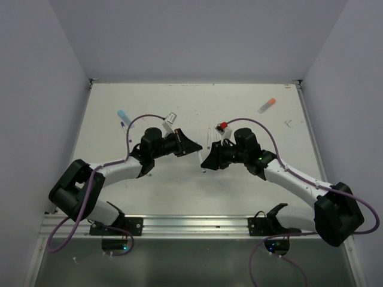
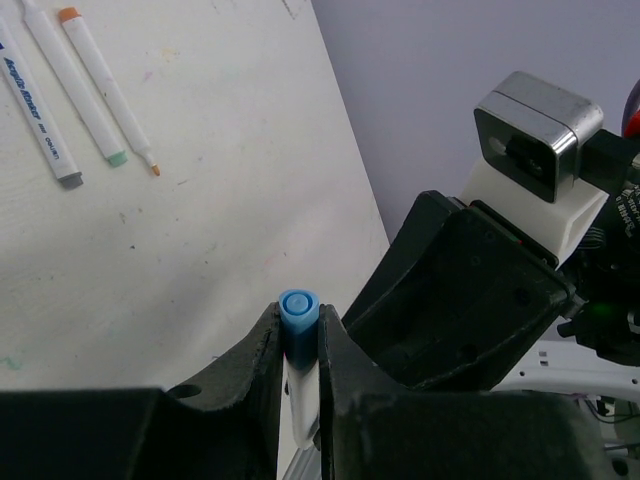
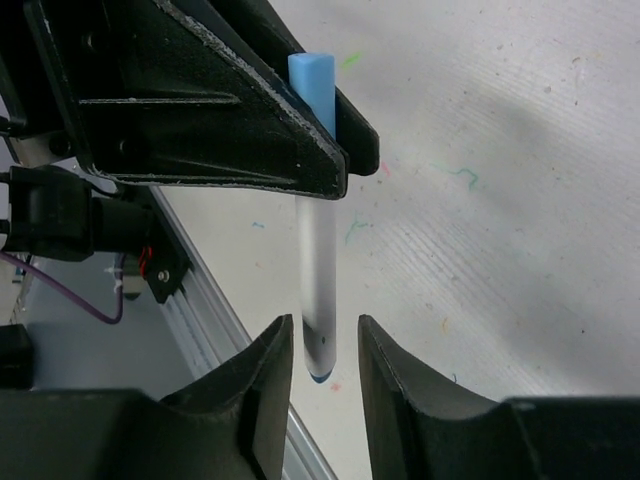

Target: Open the pen caps

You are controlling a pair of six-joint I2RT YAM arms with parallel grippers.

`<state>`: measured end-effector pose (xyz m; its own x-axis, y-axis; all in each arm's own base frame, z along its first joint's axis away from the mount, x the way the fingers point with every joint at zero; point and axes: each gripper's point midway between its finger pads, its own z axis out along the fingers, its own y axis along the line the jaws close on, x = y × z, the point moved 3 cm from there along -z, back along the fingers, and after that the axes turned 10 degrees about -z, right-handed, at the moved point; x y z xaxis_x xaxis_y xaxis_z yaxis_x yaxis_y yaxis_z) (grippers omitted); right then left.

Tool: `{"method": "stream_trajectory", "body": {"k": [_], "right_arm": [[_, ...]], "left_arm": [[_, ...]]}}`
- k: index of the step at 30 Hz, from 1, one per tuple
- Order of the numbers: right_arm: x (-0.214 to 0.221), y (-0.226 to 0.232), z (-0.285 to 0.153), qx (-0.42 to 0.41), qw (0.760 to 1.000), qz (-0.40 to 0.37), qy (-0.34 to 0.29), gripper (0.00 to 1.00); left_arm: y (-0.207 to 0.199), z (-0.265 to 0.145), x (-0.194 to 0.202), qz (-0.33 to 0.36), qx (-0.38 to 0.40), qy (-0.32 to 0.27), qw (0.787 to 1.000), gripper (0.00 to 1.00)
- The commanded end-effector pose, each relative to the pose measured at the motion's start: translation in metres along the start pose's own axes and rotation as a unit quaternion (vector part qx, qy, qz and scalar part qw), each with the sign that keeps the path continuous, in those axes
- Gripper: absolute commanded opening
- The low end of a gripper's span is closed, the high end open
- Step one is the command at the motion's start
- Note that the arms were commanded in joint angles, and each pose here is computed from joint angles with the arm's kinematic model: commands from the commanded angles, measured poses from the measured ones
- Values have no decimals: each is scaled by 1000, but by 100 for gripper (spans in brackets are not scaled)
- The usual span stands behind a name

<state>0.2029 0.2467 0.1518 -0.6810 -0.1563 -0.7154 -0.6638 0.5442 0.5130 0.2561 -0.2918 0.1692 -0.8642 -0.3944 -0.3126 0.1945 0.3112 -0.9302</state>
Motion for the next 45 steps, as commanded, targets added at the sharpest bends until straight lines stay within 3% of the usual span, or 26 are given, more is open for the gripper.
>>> {"method": "stream_trajectory", "body": {"k": [1,11,12,14,16,18,19,20,23,26,29,34,36,41,45], "right_arm": [[-11,-2,4,6,1000,-14,-16,38],[-33,11,29,-38,999,-13,-26,36],[-32,12,33,-46,999,-2,-24,32],[-36,19,37,-70,997,-2,-33,11],[-33,21,42,-72,997,3,-30,0],[-29,22,43,-68,997,2,-27,0],[-27,23,43,-69,997,1,-27,0],[-25,24,43,-71,997,2,-27,0],[-20,25,42,-75,997,6,-28,0],[-16,25,42,-74,997,7,-26,0],[-16,25,42,-73,997,6,-27,0],[-17,25,40,-69,997,4,-27,0],[-15,25,39,-69,997,3,-24,0],[-12,24,33,-60,998,-5,-23,0],[-10,23,34,-58,998,-4,-19,0]], "left_arm": [[-17,-3,-6,20,28,-2,999,0],[-22,-7,-2,9,50,3,999,0],[-23,-8,-1,10,53,3,999,0],[-24,-10,-1,9,54,0,998,0],[-25,-10,-2,11,54,-2,998,0],[-25,-11,-3,11,49,-5,999,0],[-24,-11,-3,12,46,-8,999,8],[-25,-13,-4,12,43,-11,999,28],[-22,-14,-7,14,33,-23,999,47],[-23,-15,-7,17,35,-23,999,46],[-23,-15,-6,18,37,-20,999,33],[-23,-16,-5,19,34,-19,999,22],[-22,-18,-7,17,31,-21,999,26],[-20,-20,-12,19,24,-27,999,49],[-18,-20,-12,21,23,-27,999,45]]}}
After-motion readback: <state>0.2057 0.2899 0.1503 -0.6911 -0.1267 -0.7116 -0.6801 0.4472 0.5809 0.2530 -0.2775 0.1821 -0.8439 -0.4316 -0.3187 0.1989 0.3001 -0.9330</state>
